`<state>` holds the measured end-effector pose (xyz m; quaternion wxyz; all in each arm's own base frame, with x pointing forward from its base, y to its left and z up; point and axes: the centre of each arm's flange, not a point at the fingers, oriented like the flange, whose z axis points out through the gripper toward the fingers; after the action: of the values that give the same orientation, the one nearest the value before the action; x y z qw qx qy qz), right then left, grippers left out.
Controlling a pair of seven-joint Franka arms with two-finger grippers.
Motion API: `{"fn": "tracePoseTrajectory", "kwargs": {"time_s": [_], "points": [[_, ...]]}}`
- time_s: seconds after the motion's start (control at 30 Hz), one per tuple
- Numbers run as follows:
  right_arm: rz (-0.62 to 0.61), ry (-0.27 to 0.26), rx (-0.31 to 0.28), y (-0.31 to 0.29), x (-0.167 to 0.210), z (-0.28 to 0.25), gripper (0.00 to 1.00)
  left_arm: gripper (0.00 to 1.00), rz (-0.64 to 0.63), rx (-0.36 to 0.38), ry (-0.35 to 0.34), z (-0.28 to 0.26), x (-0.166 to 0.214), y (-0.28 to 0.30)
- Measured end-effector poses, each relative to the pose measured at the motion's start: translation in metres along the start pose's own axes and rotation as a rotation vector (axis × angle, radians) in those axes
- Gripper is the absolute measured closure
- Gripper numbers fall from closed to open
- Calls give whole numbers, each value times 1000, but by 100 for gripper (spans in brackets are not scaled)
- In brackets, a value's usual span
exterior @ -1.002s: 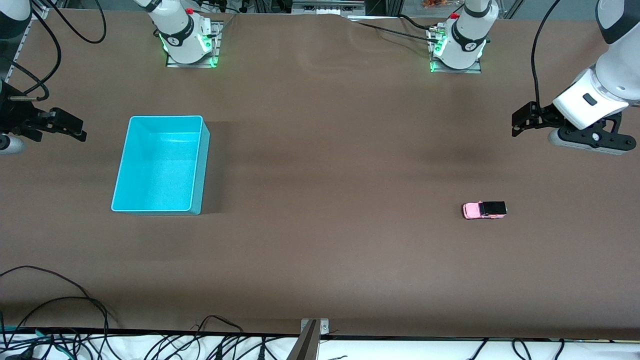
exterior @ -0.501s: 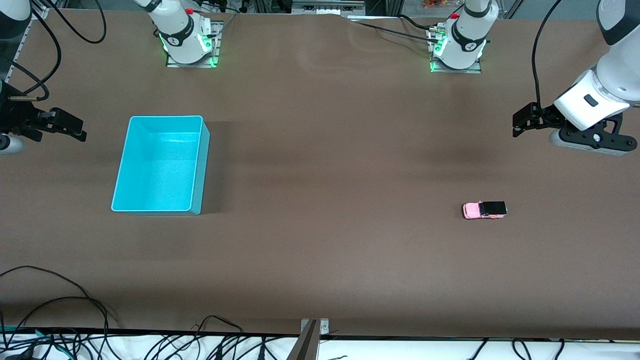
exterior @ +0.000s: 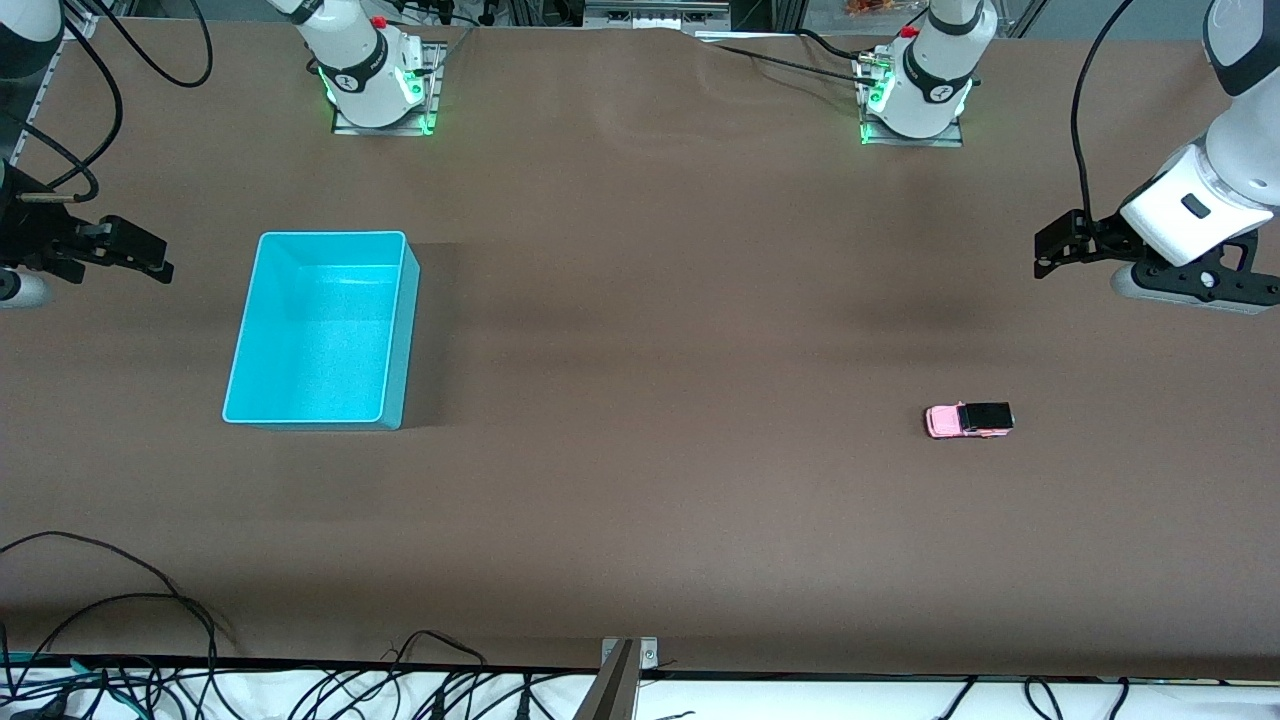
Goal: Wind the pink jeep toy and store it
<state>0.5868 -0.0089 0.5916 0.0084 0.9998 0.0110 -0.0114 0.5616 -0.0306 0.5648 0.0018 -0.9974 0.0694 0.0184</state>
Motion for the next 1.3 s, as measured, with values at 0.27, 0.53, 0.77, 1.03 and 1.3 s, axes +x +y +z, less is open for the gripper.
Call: {"fn": "tracePoseTrajectory", "kwargs": {"time_s": [0.27, 0.53, 0.77, 1.03, 1.3], "points": [[0, -1, 0, 0, 0, 0, 0, 0, -8, -5, -30, 18, 8, -7], [0, -1, 0, 0, 0, 0, 0, 0, 114, -16, -63, 44, 21, -6], [0, -1, 0, 0, 0, 0, 0, 0, 346, -27, -62, 54, 37, -13], [0, -1, 0, 0, 0, 0, 0, 0, 573, -49, -67, 96, 57, -40], [0, -1, 0, 0, 0, 0, 0, 0, 823, -71, -66, 162, 83, -46]]}}
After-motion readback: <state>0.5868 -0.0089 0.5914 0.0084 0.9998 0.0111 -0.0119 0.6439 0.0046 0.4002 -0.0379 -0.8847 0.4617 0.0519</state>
